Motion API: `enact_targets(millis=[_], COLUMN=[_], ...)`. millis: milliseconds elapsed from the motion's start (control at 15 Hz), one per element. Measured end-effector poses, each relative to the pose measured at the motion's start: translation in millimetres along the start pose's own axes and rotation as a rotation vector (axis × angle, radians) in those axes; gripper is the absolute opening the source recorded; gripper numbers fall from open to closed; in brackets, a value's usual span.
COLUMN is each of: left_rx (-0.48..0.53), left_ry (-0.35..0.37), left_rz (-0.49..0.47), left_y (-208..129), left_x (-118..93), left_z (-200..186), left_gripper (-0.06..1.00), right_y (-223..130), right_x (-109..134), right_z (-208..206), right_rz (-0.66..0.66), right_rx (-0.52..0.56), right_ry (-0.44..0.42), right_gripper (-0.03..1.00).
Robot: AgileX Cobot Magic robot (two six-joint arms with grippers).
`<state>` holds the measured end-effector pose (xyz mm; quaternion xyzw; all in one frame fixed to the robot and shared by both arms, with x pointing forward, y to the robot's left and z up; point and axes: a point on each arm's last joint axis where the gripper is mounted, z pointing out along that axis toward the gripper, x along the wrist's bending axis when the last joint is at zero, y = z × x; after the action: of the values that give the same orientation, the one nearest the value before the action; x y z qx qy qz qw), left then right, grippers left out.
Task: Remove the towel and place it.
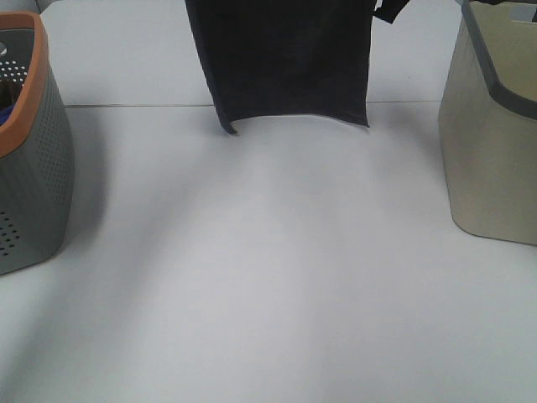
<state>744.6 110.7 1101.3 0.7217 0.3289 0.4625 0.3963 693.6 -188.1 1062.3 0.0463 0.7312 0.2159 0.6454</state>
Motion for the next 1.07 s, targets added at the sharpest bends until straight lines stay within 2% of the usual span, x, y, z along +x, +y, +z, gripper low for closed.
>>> enact_targets(millis=[133,200,267,333,400,533,800,933,1067], left_rx=[0.017,0.006,0.006,-0.009,-0.077,-0.142,-0.226,-0.2,-0.104], left_ry=[-0.005,0.001,0.001,0.003,0.021,0.056,0.102,0.094,0.064], left_rz=[0.038,0.069,0.069,0.074,0.077,0.081,0.106,0.109,0.112], left_y=[-8,-7,-7,-6,-12,-23,-26,-31,-36], left_x=[-4,-3,-3,-3,2,17,37,33,22], left_z=[6,6,6,6,15,24,25,28,30], left_gripper=[0.0,0.0,0.0,0.0,0.0,0.0,0.0,0.0,0.0], right_y=[-3,-3,-3,-3,-3,-4,-5,-6,-10], right_x=[7,8,8,8,8,13,18,20,28], right_z=[0,0,0,0,2,8,22,23,23], right_rz=[0.069,0.18,0.18,0.237,0.263,0.236,0.215,0.223,0.264], right_rx=[0.011,0.015,0.015,0.013,-0.01,-0.056,-0.081,-0.074,-0.011], right_ry=[0.024,0.027,0.027,0.023,-0.008,-0.069,-0.095,-0.08,0.013], right_gripper=[0.02,0.02,0.02,0.02,0.02,0.02,0.02,0.02,0.02])
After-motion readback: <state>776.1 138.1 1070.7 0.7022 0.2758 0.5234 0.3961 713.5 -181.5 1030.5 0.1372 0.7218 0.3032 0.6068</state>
